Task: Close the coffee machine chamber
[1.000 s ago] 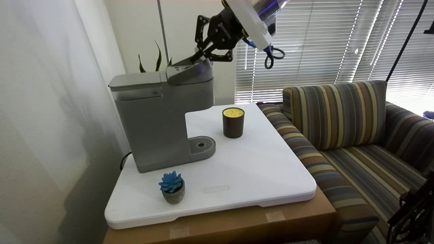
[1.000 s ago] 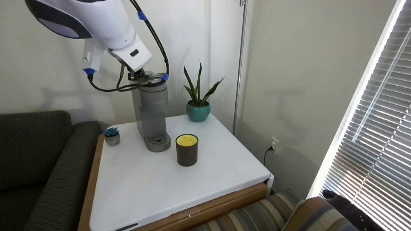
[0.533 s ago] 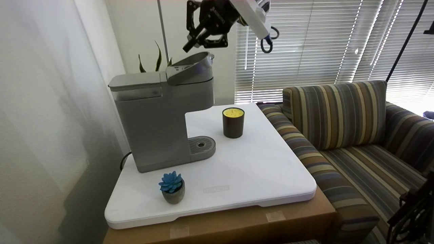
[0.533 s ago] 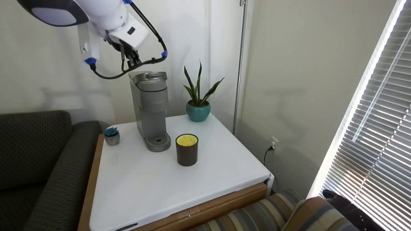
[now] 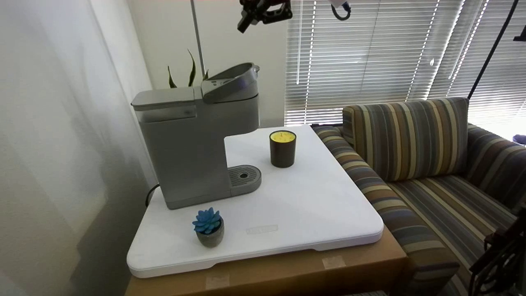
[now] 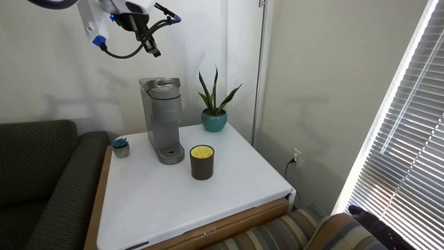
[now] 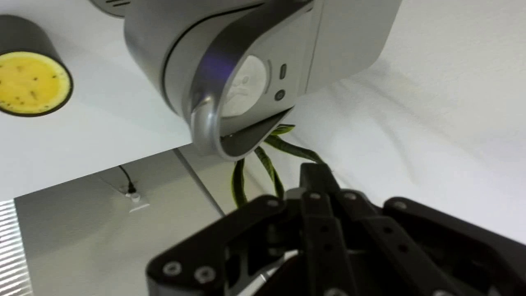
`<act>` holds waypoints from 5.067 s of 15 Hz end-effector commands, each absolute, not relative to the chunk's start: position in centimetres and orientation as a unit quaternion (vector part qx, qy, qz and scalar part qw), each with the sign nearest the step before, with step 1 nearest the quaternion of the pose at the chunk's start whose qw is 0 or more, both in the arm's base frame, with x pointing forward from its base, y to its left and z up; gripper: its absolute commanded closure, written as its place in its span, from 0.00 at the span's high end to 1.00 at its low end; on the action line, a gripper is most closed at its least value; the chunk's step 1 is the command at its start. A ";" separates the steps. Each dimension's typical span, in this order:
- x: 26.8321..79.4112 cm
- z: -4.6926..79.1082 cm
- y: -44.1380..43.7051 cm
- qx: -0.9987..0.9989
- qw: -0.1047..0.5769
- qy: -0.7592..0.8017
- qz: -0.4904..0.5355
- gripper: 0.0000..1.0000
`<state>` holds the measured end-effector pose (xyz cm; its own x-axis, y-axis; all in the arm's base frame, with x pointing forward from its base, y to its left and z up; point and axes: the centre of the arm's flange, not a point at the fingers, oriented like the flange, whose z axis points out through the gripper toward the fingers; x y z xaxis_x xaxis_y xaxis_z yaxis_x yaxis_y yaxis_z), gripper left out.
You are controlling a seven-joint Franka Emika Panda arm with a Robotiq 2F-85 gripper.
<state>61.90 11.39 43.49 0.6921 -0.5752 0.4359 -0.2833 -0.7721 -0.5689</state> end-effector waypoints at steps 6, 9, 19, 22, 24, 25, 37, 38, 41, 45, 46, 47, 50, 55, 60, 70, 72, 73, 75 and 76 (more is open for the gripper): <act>61.1 41.3 10.9 -0.910 0.183 0.257 -0.271 0.00; 61.4 39.9 12.2 -0.919 0.174 0.249 -0.251 0.00; 61.4 38.5 12.2 -0.926 0.145 0.253 -0.240 0.00; 61.6 38.9 12.2 -0.926 0.141 0.250 -0.244 0.00; 61.8 39.5 12.2 -0.926 0.137 0.246 -0.252 0.00; 61.9 39.9 12.2 -0.926 0.135 0.245 -0.255 0.00; 63.8 40.4 13.8 -0.932 0.119 0.224 -0.258 0.00; 63.8 40.3 13.8 -0.933 0.118 0.224 -0.256 0.00; 63.8 39.9 13.7 -0.934 0.114 0.225 -0.252 0.00; 63.5 39.1 13.2 -0.936 0.105 0.230 -0.246 0.00; 63.4 38.8 13.1 -0.936 0.103 0.232 -0.243 0.00; 63.4 38.6 13.0 -0.937 0.102 0.234 -0.241 0.00; 63.2 37.8 13.0 -0.937 0.102 0.238 -0.233 0.00; 63.2 37.0 13.1 -0.940 0.090 0.242 -0.225 0.00; 63.1 35.6 12.8 -0.946 0.054 0.246 -0.204 0.00; 62.9 32.3 12.6 -0.958 0.020 0.247 -0.146 0.00; 62.8 32.1 12.8 -0.959 0.017 0.246 -0.142 0.00; 62.8 32.4 12.8 -0.959 0.017 0.245 -0.144 0.00; 62.7 34.5 13.2 -0.958 0.016 0.240 -0.159 0.00; 62.5 35.2 13.3 -0.956 0.010 0.238 -0.169 0.00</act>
<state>62.63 13.06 32.77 0.8353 -0.4683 0.2879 -0.4523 -0.8832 -0.1244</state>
